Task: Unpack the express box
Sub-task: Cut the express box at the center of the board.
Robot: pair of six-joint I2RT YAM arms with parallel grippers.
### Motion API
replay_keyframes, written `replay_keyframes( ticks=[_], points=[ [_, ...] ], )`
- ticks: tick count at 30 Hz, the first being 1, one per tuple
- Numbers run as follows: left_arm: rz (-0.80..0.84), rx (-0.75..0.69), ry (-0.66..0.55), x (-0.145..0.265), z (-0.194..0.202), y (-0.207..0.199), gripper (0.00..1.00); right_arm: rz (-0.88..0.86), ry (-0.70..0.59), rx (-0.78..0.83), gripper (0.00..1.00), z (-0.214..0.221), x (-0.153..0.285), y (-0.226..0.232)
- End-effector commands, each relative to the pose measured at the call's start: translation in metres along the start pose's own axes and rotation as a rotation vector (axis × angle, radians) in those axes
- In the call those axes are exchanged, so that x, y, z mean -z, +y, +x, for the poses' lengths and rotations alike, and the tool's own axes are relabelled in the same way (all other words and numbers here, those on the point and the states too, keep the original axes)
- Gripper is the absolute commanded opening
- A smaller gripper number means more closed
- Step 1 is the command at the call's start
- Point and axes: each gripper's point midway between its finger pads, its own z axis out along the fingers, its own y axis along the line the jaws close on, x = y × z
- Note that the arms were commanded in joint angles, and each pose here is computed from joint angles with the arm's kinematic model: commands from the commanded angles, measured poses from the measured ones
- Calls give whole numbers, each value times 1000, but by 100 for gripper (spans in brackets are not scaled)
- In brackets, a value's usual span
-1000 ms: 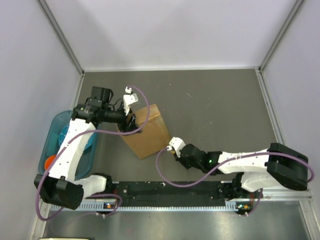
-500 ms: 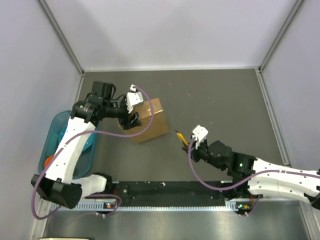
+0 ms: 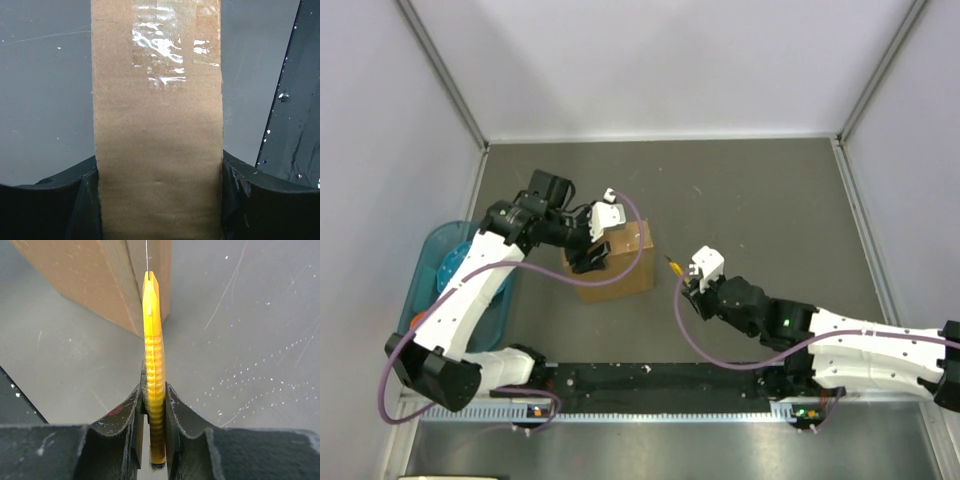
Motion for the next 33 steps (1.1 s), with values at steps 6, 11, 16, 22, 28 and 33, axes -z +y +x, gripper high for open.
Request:
replay_keyframes(
  ticks=[6, 11, 16, 22, 28, 33],
  points=[
    [19, 60, 16, -15, 3, 2, 2, -51, -116, -81, 0, -54, -1, 18],
    [43, 93, 41, -19, 10, -3, 5, -72, -94, -95, 0, -46, -4, 23],
    [47, 99, 41, -19, 12, -6, 5, -51, -93, -78, 0, -48, -6, 19],
    [42, 100, 47, -16, 14, -9, 5, -33, -88, -53, 0, -51, -8, 17],
    [47, 99, 46, -14, 15, -13, 5, -17, -80, -30, 0, -56, -11, 16],
    [43, 92, 43, -12, 15, -14, 5, -13, -83, -16, 0, -61, -12, 16]
  ],
)
